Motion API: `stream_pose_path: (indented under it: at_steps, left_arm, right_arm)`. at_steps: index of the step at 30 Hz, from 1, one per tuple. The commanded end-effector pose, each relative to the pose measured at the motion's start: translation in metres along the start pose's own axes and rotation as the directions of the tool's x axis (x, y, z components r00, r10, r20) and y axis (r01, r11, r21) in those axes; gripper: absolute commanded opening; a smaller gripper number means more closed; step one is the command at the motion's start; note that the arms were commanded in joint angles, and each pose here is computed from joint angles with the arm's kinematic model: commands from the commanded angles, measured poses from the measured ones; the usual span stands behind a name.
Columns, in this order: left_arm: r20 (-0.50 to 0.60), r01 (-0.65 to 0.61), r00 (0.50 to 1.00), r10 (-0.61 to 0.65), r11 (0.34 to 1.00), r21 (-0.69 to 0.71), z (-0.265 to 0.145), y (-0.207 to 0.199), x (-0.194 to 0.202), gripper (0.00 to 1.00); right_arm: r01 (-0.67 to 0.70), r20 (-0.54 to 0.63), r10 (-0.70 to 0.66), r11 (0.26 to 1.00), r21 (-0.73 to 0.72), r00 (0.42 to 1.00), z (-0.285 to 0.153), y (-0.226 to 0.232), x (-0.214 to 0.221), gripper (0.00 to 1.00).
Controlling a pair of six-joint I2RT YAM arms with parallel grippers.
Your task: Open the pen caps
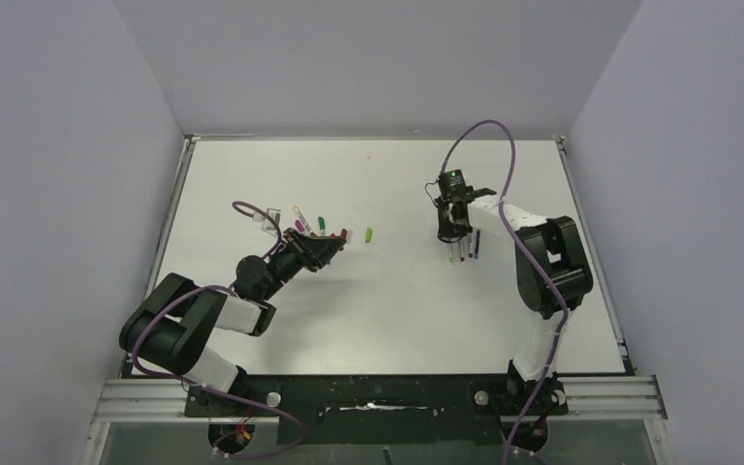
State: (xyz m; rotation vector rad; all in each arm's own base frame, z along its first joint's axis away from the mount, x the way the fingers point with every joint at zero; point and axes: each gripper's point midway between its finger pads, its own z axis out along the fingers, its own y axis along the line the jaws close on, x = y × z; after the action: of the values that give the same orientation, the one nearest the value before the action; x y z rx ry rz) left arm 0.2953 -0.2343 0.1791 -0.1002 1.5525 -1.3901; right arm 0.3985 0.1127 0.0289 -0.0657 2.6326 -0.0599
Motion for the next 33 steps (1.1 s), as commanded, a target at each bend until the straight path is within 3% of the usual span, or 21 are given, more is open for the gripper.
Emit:
stream_pose_path:
  at_steps: [1,17,20,22,24,33]
  left_arm:
    - [0.052,-0.052,0.997,0.049,0.997,0.065,0.005,-0.018,-0.017,0.06]
    - [0.039,-0.066,0.997,0.066,0.998,0.018,0.007,-0.008,-0.015,0.06]
    - [0.024,-0.087,0.996,0.088,0.996,-0.037,0.011,0.002,-0.014,0.06]
    - [0.003,-0.109,0.994,0.11,0.99,-0.088,0.013,0.011,-0.011,0.06]
    - [-0.02,-0.133,0.991,0.132,0.979,-0.154,0.017,0.024,-0.01,0.06]
    - [-0.233,-0.279,0.954,0.188,0.841,-0.464,0.041,0.087,0.009,0.07]
  right_arm:
    - [-0.018,0.058,0.019,1.0,-0.02,0.998,-0.003,0.001,-0.024,0.11]
    - [-0.034,0.082,0.038,0.998,-0.052,0.996,-0.016,0.001,-0.026,0.42]
    - [-0.037,0.121,0.046,0.996,-0.079,0.992,-0.03,0.004,-0.032,0.54]
    - [-0.033,0.153,0.048,0.994,-0.1,0.987,-0.041,0.008,-0.037,0.82]
    - [-0.023,0.188,0.046,0.992,-0.123,0.981,-0.053,0.015,-0.041,0.98]
    - [0.029,0.279,0.033,0.976,-0.216,0.96,-0.088,0.049,-0.05,0.98]
